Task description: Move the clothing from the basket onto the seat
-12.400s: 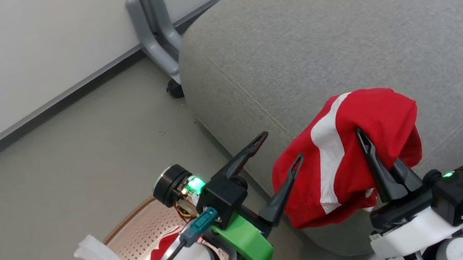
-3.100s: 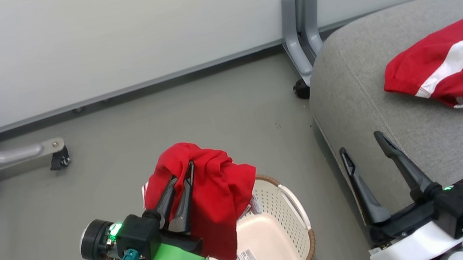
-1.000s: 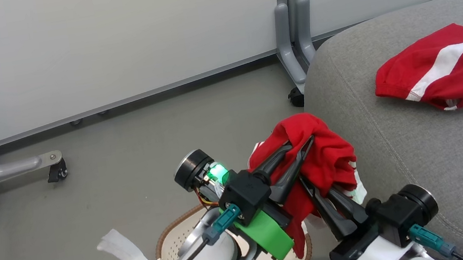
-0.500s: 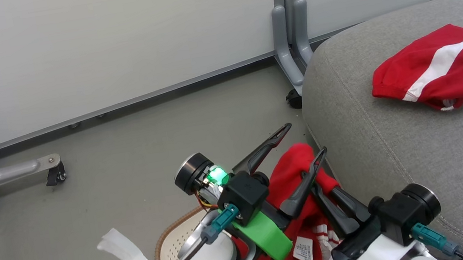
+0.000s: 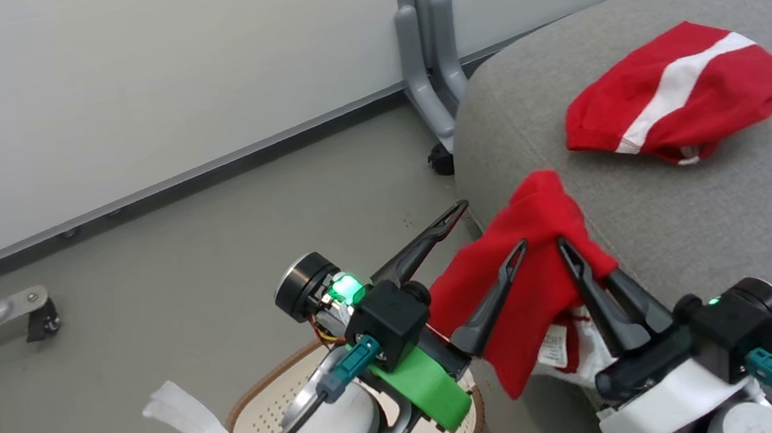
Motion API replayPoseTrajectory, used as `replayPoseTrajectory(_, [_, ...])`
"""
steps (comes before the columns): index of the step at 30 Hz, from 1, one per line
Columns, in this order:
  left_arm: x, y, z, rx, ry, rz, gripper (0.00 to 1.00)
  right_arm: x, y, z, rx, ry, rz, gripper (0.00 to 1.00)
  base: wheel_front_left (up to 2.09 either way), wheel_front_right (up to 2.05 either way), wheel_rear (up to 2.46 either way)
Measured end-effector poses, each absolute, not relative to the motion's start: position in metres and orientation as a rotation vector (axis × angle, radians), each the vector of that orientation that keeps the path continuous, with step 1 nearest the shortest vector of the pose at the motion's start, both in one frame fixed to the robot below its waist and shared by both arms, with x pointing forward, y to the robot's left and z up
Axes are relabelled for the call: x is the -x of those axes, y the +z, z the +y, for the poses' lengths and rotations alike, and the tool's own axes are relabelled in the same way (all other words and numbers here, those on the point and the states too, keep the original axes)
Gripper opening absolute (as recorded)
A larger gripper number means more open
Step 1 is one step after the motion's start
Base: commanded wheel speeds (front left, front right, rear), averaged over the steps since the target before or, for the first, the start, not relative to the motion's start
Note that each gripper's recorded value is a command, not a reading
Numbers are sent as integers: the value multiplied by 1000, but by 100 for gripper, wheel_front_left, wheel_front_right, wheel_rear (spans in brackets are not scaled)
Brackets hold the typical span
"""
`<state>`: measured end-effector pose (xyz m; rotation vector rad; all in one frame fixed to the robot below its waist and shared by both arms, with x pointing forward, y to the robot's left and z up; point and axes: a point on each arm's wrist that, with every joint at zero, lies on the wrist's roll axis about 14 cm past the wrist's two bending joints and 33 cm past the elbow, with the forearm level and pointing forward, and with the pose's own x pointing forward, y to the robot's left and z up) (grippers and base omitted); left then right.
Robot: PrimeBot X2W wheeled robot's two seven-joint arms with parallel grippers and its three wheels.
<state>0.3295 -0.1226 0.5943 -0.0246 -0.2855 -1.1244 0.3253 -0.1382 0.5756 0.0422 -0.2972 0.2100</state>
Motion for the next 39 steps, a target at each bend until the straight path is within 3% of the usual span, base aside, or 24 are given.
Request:
replayPoseTrajectory(16, [-302, 564, -193, 70, -1401, -219, 100, -278, 590, -233, 46, -156, -324, 0, 0, 0, 0])
replayPoseTrajectory(21, [-306, 544, -203, 86, -1454, -172, 100, -279, 587, -249, 75, -219, -298, 0, 0, 0, 0])
replayPoseTrajectory(28, [-325, 505, -200, 106, -1474, -75, 100, -309, 631, -287, 128, -289, -413, 0, 0, 0, 0])
replayPoseTrajectory(39, [-382, 444, -169, 134, -1394, 28, 100, -416, 694, -326, 267, -311, -600, 0, 0, 0, 0])
